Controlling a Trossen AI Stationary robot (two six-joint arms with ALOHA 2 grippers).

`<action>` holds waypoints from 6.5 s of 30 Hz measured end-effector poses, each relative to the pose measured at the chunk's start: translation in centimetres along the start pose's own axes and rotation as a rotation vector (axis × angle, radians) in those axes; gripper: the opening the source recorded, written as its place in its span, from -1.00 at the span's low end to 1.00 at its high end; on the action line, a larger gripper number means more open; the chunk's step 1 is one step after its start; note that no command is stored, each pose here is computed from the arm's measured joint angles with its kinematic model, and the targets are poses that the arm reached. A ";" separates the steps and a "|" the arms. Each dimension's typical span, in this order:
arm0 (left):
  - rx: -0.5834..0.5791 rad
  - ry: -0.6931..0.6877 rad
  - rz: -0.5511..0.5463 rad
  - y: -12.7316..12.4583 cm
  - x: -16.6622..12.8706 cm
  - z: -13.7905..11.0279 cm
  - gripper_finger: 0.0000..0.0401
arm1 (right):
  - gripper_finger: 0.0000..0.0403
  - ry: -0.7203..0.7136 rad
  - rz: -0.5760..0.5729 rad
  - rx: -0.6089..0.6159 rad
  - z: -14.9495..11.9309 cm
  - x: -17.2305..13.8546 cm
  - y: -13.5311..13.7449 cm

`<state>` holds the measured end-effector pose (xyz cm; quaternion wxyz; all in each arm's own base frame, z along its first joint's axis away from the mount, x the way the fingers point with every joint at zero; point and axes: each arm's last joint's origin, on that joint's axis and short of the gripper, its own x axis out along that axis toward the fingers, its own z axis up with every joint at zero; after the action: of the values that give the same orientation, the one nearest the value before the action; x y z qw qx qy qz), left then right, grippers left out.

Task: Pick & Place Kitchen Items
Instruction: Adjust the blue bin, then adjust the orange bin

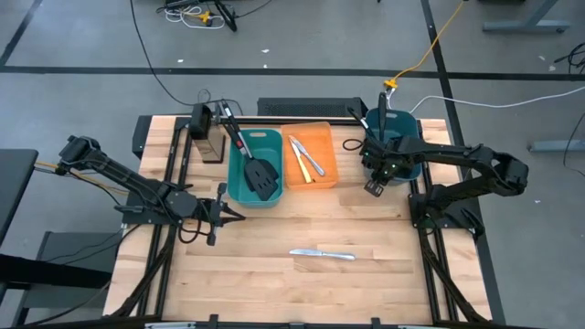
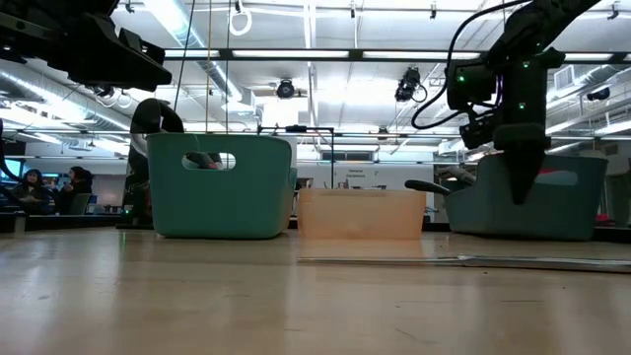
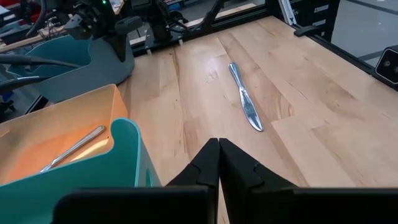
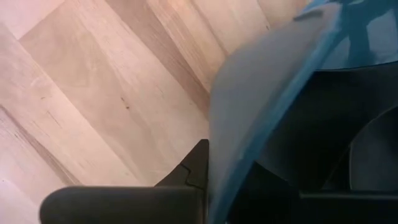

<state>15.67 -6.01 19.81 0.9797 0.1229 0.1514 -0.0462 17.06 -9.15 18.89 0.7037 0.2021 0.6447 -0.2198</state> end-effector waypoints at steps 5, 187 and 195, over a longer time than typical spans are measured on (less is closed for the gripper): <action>0.001 0.000 0.000 0.0 0.0 0.0 -0.95 | -0.86 -0.004 0.037 -0.022 0.1 0.0 0.1; -0.002 -0.001 -0.016 0.0 0.0 0.0 -0.92 | -0.80 0.083 0.060 -0.351 12.8 3.2 12.0; -0.002 -0.001 -0.016 0.0 0.0 0.0 -0.92 | -0.59 0.083 0.080 -0.377 12.7 3.2 12.3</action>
<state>15.65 -6.05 19.78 0.9795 0.1207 0.1521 -0.0539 34.74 -6.45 16.79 0.7100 0.1013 0.6944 -0.0586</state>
